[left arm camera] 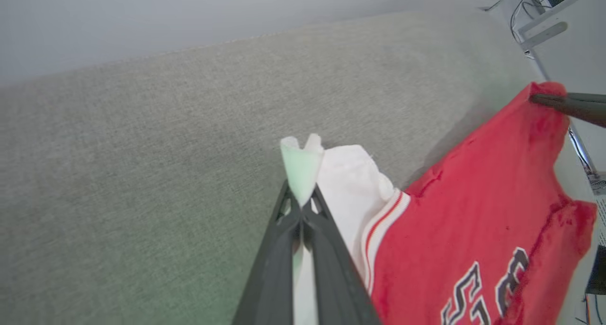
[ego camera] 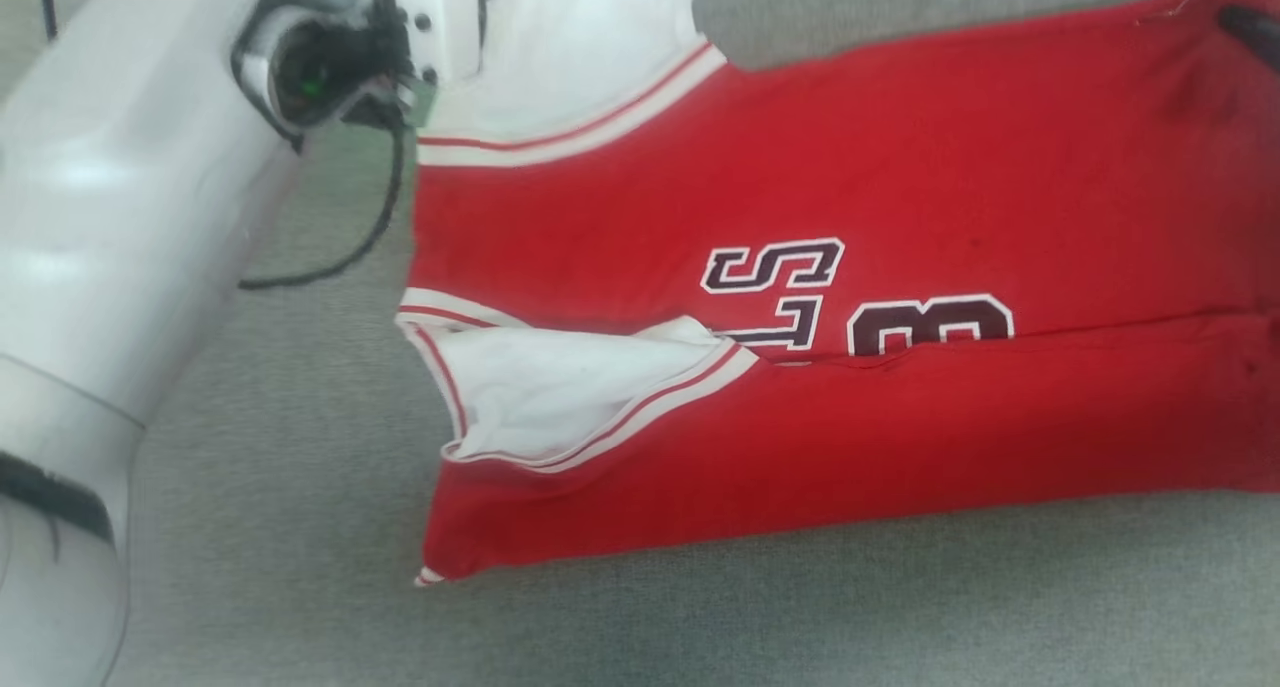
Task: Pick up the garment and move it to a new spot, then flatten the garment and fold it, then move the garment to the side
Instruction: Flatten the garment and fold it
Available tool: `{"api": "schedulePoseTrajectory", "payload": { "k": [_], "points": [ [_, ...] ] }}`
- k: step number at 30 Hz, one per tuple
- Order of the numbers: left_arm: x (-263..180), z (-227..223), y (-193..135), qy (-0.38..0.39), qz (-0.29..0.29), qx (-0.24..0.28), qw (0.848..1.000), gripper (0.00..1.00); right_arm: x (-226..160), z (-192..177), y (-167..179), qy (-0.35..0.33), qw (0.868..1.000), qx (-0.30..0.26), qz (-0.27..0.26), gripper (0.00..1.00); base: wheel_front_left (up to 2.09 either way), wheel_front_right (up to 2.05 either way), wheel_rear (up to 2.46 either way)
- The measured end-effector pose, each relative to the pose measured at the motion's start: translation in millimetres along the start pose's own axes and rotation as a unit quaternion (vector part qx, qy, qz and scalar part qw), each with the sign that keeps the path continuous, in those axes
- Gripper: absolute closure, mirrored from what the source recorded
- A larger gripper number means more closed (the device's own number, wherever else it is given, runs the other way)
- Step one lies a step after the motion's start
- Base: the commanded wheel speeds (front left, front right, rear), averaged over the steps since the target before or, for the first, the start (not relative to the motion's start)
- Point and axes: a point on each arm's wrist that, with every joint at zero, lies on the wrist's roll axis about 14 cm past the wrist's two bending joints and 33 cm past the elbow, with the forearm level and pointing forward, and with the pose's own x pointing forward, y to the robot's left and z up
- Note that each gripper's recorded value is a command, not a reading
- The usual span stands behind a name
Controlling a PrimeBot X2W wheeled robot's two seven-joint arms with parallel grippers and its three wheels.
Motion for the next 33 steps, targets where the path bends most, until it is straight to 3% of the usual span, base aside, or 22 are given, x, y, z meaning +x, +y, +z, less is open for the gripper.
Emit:
{"api": "schedulePoseTrajectory", "payload": {
  "k": [8,17,26,33],
  "points": [
    [-74.1,11.3,-46.7,-0.093,-0.069,0.02,0.993,1.0,-54.2,1.6,8.8,-0.046,0.999,-0.011,0.025,1.0,0.0,0.0,0.0],
    [-144.1,-75.7,-56.6,-0.096,-0.087,0.019,0.991,1.0,-95.4,-49.9,14.8,-0.034,0.998,-0.002,0.049,1.0,0.0,0.0,0.0],
    [-152.5,-158.7,-68.0,-0.05,-0.079,-0.041,0.995,1.0,-101.2,-98.7,19.9,-0.017,0.997,0.029,0.062,1.0,0.0,0.0,0.0],
    [-131.1,-196.2,-48.4,-0.012,-0.05,-0.061,0.997,1.0,-87.4,-122.8,17.6,0.007,0.998,0.039,0.053,1.0,0.0,0.0,0.0]
  ]
}}
